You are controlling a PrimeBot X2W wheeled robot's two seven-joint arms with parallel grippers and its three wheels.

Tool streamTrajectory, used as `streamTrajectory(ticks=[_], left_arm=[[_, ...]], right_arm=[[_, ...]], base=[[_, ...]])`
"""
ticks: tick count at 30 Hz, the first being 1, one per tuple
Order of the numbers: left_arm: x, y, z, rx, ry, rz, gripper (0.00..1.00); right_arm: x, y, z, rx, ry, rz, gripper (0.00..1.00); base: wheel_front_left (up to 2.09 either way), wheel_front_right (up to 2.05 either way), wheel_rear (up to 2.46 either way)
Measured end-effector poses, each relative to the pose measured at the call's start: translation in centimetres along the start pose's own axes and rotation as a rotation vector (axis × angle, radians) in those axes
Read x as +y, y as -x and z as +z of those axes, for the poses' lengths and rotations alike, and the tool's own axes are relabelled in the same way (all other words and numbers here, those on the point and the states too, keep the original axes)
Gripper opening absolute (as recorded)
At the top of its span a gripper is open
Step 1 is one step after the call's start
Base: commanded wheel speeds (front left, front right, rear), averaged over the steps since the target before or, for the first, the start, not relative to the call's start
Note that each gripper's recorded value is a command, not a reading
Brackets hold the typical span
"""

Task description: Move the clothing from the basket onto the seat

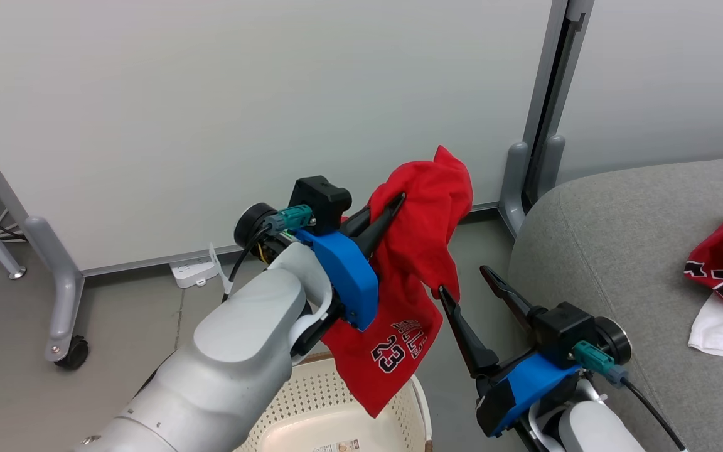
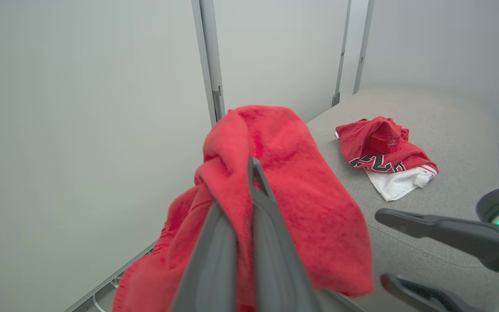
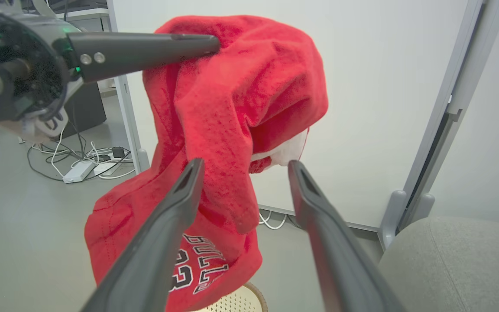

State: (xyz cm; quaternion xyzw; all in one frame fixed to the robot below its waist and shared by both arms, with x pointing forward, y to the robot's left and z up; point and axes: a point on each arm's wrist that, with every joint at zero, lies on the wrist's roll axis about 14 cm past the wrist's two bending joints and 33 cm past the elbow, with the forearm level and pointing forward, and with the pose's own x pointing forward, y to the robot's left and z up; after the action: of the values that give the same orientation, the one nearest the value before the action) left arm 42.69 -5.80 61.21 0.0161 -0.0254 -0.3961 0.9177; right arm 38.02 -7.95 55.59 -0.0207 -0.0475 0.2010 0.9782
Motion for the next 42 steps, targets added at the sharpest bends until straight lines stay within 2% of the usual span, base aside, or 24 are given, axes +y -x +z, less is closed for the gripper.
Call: streamTrajectory(ticks=[13, 20, 21, 22, 23, 30, 42], left_arm=[[-0.3, -0.2, -1.2, 0.013, 0.012, -0.019, 0.00], [-0.6, -0.1, -1.8, 0.022, 0.023, -0.028, 0.00], [-0.6, -0.1, -1.9, 0.024, 0.024, -0.029, 0.00], [-0.6, 0.0, -2.0, 0.027, 0.024, -0.030, 0.00], [-0.6, 0.0, -2.0, 0.027, 0.027, -0.030, 0.00], [-0.6, 0.0, -2.5, 0.039, 0.039, -0.029, 0.00], [-1.0, -0.4, -2.7, 0.045, 0.057, -0.040, 0.00]], right_arm=[[0.7, -0.1, -1.6, 0.063, -0.008, 0.031, 1.00], [0.9, -1.8, -2.4, 0.127, -0.006, 0.070, 1.00], [1.2, -2.1, -2.6, 0.144, -0.008, 0.082, 0.85], [1.3, -2.4, -2.7, 0.152, -0.006, 0.091, 0.40], [1.5, -2.7, -2.6, 0.154, -0.009, 0.098, 0.00], [2.2, -3.8, -2.7, 0.159, -0.015, 0.135, 0.00], [1.8, -3.6, -3.6, 0.176, -0.025, 0.132, 0.00]], base=[[0.00, 0.00, 0.00], [0.00, 0.00, 0.00], [0.00, 0.00, 0.00], [0.00, 0.00, 0.00], [0.00, 0.00, 0.00], [0.00, 0.00, 0.00], [0.00, 0.00, 0.00]])
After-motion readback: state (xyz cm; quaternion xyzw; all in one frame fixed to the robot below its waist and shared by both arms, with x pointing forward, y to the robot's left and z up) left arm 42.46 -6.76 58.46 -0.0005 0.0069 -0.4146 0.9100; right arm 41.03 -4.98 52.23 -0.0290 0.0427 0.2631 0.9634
